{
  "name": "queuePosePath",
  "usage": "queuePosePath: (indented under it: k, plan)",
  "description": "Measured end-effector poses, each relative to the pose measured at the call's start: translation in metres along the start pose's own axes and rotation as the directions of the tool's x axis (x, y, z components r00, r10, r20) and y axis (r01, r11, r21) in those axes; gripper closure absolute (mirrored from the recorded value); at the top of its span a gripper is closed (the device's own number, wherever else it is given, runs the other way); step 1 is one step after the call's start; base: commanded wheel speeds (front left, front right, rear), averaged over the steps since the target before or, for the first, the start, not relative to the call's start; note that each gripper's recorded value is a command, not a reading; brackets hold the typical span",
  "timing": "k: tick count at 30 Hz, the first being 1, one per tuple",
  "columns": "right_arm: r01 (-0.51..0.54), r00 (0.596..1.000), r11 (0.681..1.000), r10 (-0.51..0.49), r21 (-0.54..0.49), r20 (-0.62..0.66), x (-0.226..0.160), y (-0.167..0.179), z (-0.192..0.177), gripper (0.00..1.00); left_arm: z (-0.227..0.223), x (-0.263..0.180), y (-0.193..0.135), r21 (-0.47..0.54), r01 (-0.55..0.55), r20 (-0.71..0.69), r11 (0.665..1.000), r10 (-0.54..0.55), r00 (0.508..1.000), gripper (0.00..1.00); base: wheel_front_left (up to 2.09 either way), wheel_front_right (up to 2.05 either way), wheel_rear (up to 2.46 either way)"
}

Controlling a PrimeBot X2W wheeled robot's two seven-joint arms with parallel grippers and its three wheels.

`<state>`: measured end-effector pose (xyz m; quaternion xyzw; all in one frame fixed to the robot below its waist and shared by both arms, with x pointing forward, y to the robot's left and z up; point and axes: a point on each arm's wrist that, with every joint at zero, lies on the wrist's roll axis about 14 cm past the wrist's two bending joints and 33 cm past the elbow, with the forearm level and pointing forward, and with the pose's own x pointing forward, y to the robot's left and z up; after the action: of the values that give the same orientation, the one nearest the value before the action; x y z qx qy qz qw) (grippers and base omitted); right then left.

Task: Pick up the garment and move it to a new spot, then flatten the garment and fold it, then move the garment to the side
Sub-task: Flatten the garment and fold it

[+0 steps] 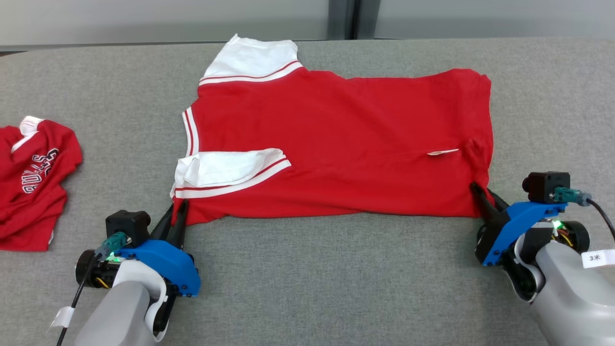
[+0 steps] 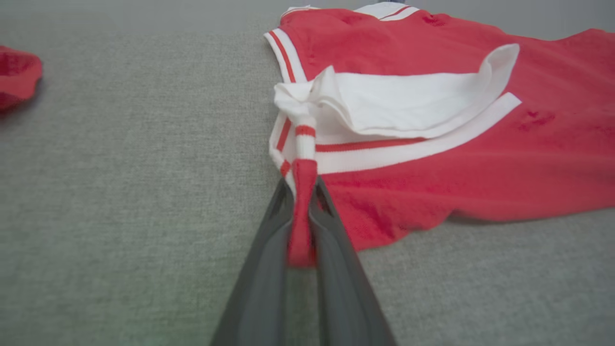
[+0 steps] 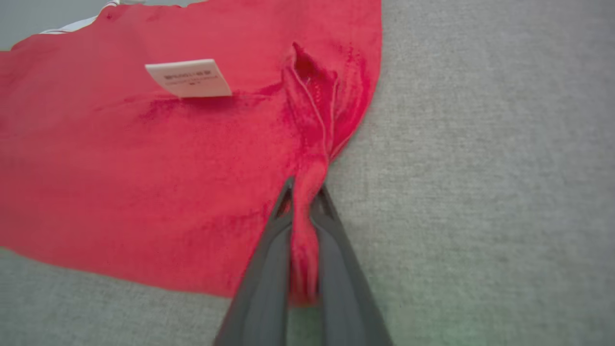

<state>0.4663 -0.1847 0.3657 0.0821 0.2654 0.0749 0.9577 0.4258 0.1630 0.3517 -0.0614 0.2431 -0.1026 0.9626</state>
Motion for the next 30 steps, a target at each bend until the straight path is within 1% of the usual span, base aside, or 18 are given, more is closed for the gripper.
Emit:
queuePosePath:
  k: [3, 7, 9, 13, 18, 19, 20, 23, 27, 29, 30]
  plan:
    - [-0.012, 1.0, 1.0, 0.012, 0.005, 0.021, -0.003, 0.005, 0.004, 1.0, 0.007, -0.004, 0.002, 0.002, -0.008, 0.023, 1.0, 0.008, 1.0, 1.0, 0.0, 0.0, 0.0]
    - [-0.021, 0.998, 0.999, 0.019, 0.037, 0.056, -0.014, 0.009, 0.009, 1.0, 0.02, -0.014, 0.0, -0.012, -0.009, 0.082, 1.0, 0.01, 0.997, 1.0, 0.0, 0.0, 0.0]
    - [-0.028, 0.996, 0.998, 0.024, 0.048, 0.082, -0.022, 0.01, 0.012, 1.0, 0.021, -0.023, 0.0, -0.026, -0.012, 0.104, 1.0, 0.015, 0.994, 1.0, 0.0, 0.0, 0.0]
    - [-0.039, 0.994, 0.996, 0.031, 0.075, 0.109, -0.041, 0.012, 0.008, 1.0, 0.016, -0.043, -0.004, -0.059, -0.027, 0.131, 0.998, 0.035, 0.991, 1.0, 0.0, 0.0, 0.0]
    - [-0.051, 0.992, 0.994, 0.039, 0.098, 0.118, -0.065, 0.011, -0.007, 1.0, -0.005, -0.072, -0.005, -0.074, -0.07, 0.097, 0.995, 0.077, 0.992, 1.0, 0.0, 0.0, 0.0]
    - [-0.051, 0.992, 0.994, 0.039, 0.098, 0.118, -0.065, 0.011, -0.007, 1.0, -0.005, -0.072, -0.005, -0.074, -0.07, 0.097, 0.995, 0.077, 0.992, 1.0, 0.0, 0.0, 0.0]
    - [-0.05, 0.993, 0.992, 0.037, 0.114, 0.112, -0.075, 0.01, -0.016, 1.0, -0.015, -0.083, -0.009, -0.102, -0.084, 0.078, 0.991, 0.092, 0.993, 1.0, 0.0, 0.0, 0.0]
    - [-0.038, 0.994, 0.989, 0.023, 0.143, 0.104, -0.09, 0.005, -0.028, 1.0, -0.029, -0.1, -0.021, -0.125, -0.087, 0.046, 0.988, 0.093, 0.995, 1.0, 0.0, 0.0, 0.0]
    - [-0.011, 0.997, 0.983, -0.003, 0.181, 0.075, -0.106, -0.003, -0.047, 1.0, -0.04, -0.12, -0.03, -0.149, -0.097, 0.012, 0.984, 0.1, 0.995, 1.0, 0.0, 0.0, 0.0]
    - [-0.004, 0.998, 0.981, -0.009, 0.196, 0.063, -0.112, -0.003, -0.052, 1.0, -0.038, -0.125, -0.03, -0.149, -0.106, 0.017, 0.983, 0.109, 0.994, 1.0, 0.0, 0.0, 0.0]
    - [-0.004, 0.998, 0.979, -0.008, 0.205, 0.06, -0.113, -0.001, -0.054, 1.0, -0.035, -0.126, -0.031, -0.152, -0.104, 0.025, 0.983, 0.109, 0.994, 0.82, 0.0, 0.0, 0.0]
